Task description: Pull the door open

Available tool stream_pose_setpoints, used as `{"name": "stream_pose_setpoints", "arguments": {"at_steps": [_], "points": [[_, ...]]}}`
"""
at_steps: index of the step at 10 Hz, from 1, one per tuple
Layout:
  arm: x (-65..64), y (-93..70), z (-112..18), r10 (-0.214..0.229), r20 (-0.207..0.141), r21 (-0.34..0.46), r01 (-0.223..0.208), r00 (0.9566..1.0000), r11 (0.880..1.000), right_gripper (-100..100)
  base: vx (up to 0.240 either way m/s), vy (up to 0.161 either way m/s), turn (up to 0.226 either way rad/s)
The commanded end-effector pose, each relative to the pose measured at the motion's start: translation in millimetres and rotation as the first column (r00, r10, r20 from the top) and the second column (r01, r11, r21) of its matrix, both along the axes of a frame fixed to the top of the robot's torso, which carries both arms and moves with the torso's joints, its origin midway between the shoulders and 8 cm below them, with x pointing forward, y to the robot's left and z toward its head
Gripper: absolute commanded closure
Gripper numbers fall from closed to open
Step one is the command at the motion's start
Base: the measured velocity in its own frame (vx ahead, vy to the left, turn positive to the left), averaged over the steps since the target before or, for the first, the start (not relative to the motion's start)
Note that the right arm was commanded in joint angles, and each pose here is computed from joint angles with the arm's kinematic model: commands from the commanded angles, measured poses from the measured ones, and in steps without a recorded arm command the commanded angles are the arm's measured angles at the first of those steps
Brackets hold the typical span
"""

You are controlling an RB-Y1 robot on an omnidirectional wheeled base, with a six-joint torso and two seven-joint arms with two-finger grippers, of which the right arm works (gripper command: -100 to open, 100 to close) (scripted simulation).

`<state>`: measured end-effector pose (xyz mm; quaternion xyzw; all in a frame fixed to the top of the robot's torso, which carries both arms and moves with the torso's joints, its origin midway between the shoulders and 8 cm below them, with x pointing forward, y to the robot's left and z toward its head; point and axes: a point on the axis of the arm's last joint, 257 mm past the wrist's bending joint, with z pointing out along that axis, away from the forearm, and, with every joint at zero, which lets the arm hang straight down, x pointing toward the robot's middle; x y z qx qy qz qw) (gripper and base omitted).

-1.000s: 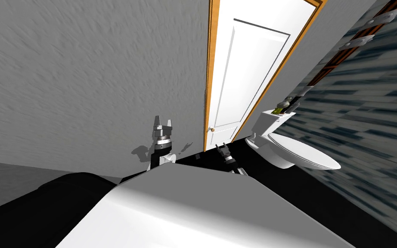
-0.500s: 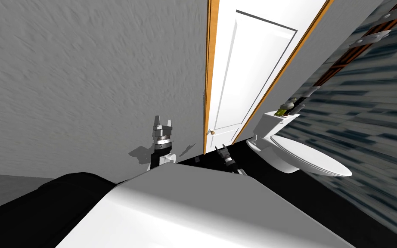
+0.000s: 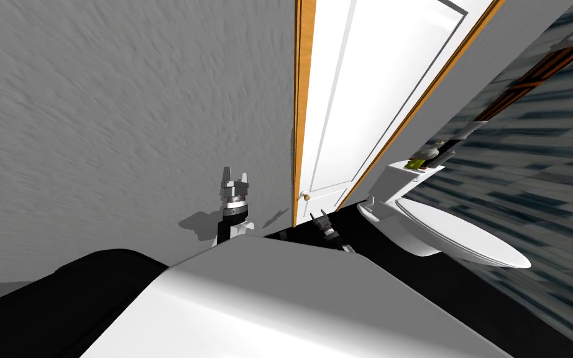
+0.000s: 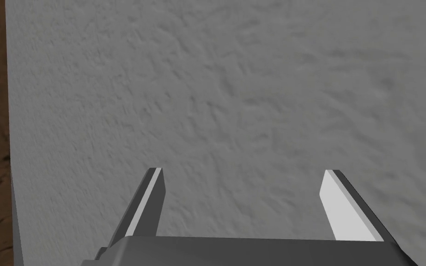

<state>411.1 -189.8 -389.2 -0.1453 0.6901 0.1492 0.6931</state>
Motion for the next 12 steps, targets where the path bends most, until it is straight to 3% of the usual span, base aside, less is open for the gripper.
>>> {"name": "stream_pose_setpoints", "arguments": {"at_steps": [1,8,12], "points": [[0.5,-1.5,-0.2,-0.002,0.000,-0.001,0.002,1.0000,1.000,-100,-0.120,0.046,0.075],[4.6,-15.2,-1.8,-0.024,-0.003,-0.005,0.024,0.9997,1.000,-100,-0.206,0.013,0.061],[11.1,-37.7,-3.7,-0.062,-0.006,-0.010,0.062,0.9981,0.998,-100,-0.196,0.016,0.113]]}}
